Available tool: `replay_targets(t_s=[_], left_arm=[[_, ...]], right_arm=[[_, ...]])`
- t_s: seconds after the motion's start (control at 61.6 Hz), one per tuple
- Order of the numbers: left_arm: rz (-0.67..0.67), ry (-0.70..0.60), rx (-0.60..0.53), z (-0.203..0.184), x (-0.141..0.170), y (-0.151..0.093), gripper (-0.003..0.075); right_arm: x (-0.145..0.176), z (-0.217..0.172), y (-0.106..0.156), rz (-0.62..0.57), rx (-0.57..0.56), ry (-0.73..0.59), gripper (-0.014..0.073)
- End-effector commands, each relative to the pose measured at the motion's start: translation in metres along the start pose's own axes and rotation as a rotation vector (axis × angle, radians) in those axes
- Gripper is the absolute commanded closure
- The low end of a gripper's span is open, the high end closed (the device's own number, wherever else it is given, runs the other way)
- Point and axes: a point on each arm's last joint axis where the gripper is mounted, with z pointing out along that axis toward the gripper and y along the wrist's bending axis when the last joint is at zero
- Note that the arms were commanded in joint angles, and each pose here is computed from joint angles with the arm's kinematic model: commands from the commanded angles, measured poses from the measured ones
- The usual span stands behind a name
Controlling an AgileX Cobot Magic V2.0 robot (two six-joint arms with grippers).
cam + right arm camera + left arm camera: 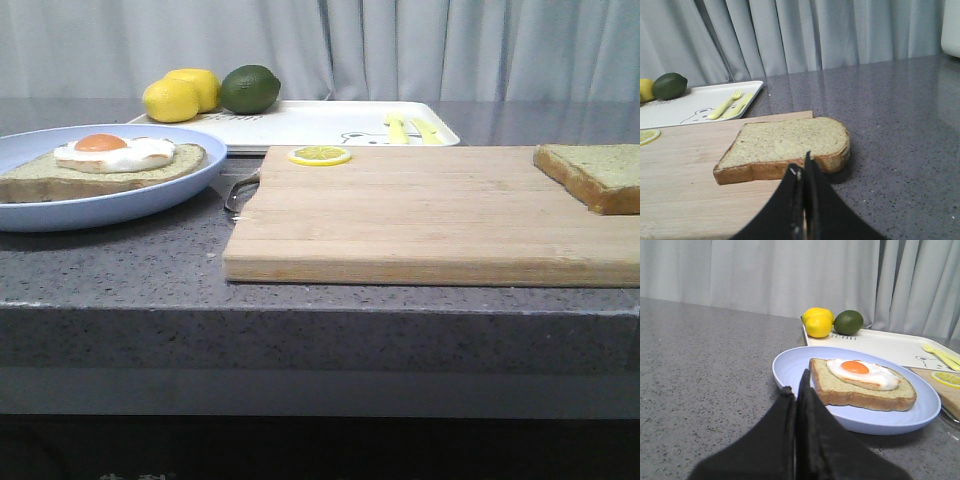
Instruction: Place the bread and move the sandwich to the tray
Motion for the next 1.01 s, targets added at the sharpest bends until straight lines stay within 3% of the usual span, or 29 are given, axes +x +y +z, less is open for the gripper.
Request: replay_targets(t_s=[0.0,0.65,0.991], left_arm=[[-0.011,-0.103,0.001,-0.002,-0.008,0.0,0.0741],[-0.011,-0.113,0.001,-0.002,-0.009,0.0,0.0741],[-0.011,-0.215,0.013,-0.007,-0.037,-0.004,0.0741]], right_arm=[[-0.01,-0.002,0.001,-0.007,-0.008,-0.107,0.0664],[-0.013,-0.002,0.001,-0.007,-0.011,-0.141,0.0664],[-0.036,-0.007,0.005,-0.008,-0.025,-0.251,0.0664]])
